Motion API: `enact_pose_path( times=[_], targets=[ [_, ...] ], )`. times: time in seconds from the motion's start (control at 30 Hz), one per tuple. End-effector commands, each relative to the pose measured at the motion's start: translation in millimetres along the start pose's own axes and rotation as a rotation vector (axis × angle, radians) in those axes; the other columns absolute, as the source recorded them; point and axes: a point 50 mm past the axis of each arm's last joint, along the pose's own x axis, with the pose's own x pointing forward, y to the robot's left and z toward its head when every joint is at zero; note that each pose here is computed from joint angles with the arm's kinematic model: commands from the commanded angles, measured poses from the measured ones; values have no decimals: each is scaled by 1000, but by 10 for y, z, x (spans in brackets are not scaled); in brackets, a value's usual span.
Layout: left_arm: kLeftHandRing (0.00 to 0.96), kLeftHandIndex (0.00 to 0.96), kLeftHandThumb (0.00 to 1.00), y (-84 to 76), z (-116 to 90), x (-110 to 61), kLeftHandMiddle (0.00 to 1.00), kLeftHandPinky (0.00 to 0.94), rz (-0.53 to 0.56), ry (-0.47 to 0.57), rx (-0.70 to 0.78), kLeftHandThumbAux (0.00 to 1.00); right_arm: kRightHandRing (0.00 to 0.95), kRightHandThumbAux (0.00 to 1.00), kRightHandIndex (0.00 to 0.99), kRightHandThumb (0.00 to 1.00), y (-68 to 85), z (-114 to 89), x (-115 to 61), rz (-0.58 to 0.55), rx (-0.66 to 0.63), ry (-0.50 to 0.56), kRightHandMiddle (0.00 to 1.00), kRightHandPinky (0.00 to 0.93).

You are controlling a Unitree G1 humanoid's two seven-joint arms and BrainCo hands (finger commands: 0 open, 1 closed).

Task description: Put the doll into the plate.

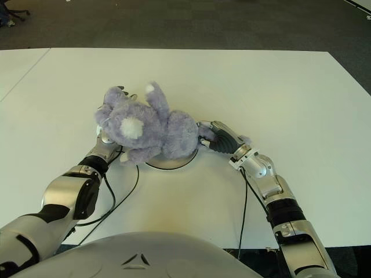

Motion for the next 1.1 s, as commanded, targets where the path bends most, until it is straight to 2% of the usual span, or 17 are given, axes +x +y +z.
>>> enact_pose_path(
  times=[0.03,0.07,0.1,0.13,0.17,0.2,0.23,0.33,0.37,0.43,0.47,0.57,0.63,0.8,1.1],
  targets=[
    [355,262,0,-144,-919,-750,364,292,-106,434,50,619,341,647,156,246,161,-183,-75,93,57,108,291,332],
    [355,261,0,-144,-919,-750,363,290,-106,434,50,618,335,638,126,194,160,-186,-74,93,59,108,285,327],
    [355,261,0,-144,-919,-751,363,290,-106,434,50,618,334,636,121,185,158,-190,-71,94,59,108,284,326],
    [350,259,0,-143,-919,-751,360,286,-107,434,50,620,307,624,76,156,154,-196,-67,96,58,107,249,298],
    [346,256,0,-142,-920,-751,355,294,-108,434,50,622,216,596,21,114,152,-200,-64,97,58,106,145,219],
    [345,255,0,-142,-919,-750,354,295,-110,433,49,623,201,592,12,107,147,-205,-58,99,56,104,127,206],
    [343,256,0,-143,-920,-750,353,297,-111,433,49,623,83,554,2,70,144,-209,-58,100,55,103,41,70],
    [344,257,0,-143,-919,-752,353,304,-111,431,49,622,12,514,0,59,136,-217,-52,111,54,96,3,7],
    [346,257,0,-143,-918,-752,353,309,-111,430,49,620,2,457,0,71,132,-220,-48,116,55,94,0,1],
    [346,258,0,-144,-917,-752,354,311,-109,428,51,619,0,440,0,75,122,-222,-41,125,57,91,0,0],
    [344,255,0,-144,-916,-752,352,308,-108,426,53,615,0,400,0,84,117,-223,-38,128,58,90,0,0],
    [344,254,0,-147,-915,-753,352,307,-107,425,61,614,0,386,0,88,93,-217,-35,135,63,88,0,0],
    [349,259,0,-150,-916,-751,358,298,-109,428,70,618,0,319,0,101,59,-203,-34,138,71,85,0,0],
    [352,261,0,-146,-922,-750,363,284,-117,436,58,630,0,280,0,94,22,-178,-23,119,85,67,0,0],
    [354,267,0,-143,-912,-746,363,305,-112,424,60,620,0,270,0,81,-38,-117,23,86,116,20,0,0]
  ],
)
